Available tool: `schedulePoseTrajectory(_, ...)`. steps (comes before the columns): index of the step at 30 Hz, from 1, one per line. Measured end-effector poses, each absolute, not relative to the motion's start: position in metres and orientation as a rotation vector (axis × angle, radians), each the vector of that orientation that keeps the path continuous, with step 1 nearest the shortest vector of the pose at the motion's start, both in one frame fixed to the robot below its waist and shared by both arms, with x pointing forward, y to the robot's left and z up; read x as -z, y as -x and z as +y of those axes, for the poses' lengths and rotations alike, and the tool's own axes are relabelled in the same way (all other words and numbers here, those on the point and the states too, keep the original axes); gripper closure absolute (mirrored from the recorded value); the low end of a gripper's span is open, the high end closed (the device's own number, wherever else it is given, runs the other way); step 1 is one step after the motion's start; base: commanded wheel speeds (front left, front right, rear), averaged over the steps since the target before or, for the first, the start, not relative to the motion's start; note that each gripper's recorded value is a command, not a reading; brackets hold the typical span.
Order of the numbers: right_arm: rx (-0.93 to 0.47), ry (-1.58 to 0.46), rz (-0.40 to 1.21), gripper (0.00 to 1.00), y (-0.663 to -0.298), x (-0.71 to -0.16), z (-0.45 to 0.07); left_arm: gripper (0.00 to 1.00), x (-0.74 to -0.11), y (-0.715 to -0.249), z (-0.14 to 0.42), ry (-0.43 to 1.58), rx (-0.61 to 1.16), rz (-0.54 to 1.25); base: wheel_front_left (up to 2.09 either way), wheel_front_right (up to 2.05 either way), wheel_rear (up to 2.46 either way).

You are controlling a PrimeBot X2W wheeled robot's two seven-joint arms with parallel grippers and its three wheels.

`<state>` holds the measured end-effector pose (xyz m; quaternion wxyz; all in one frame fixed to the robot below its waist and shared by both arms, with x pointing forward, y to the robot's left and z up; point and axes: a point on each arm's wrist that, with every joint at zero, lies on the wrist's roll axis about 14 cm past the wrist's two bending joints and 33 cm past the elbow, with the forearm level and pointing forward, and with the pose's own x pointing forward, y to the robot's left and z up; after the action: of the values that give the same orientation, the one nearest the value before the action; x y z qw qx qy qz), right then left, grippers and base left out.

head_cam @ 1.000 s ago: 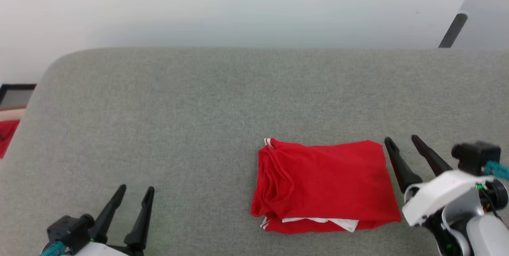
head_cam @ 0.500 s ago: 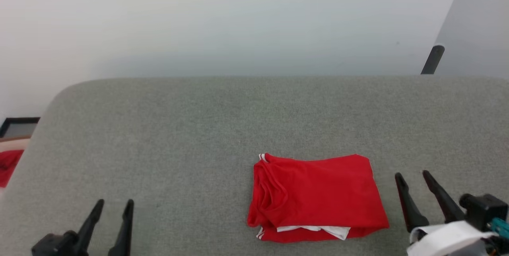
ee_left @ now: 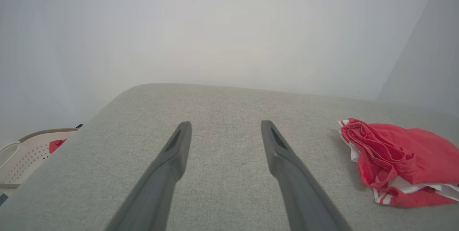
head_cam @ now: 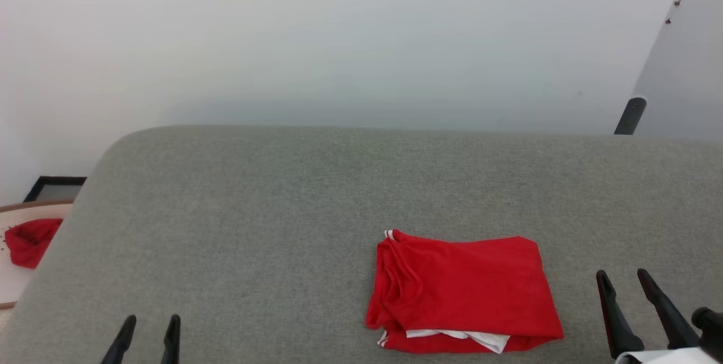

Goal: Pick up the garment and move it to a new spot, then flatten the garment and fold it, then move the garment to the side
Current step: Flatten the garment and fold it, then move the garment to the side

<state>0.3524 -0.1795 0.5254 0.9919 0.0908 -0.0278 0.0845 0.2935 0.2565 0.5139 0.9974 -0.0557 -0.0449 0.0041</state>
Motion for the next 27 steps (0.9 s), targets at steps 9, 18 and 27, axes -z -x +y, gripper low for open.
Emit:
schedulePoseTrajectory(9, -0.153, -0.181, -0.068, 0.0, -0.343, -0.532, -0.186, 0.0, -0.516, -0.277, 0.257, 0.106, -0.01, -0.097, 0.0, 0.0, 0.0)
schedulePoseTrajectory(18, -0.136, -0.187, -0.067, 0.0, -0.336, -0.533, -0.191, 0.0, -0.512, -0.272, 0.255, 0.112, -0.008, -0.084, 0.0, 0.0, 0.0)
schedulePoseTrajectory(27, -0.172, -0.194, 0.018, 0.0, -0.343, -0.522, -0.176, 0.0, -0.515, -0.273, 0.257, 0.115, -0.014, -0.092, 0.0, 0.0, 0.0)
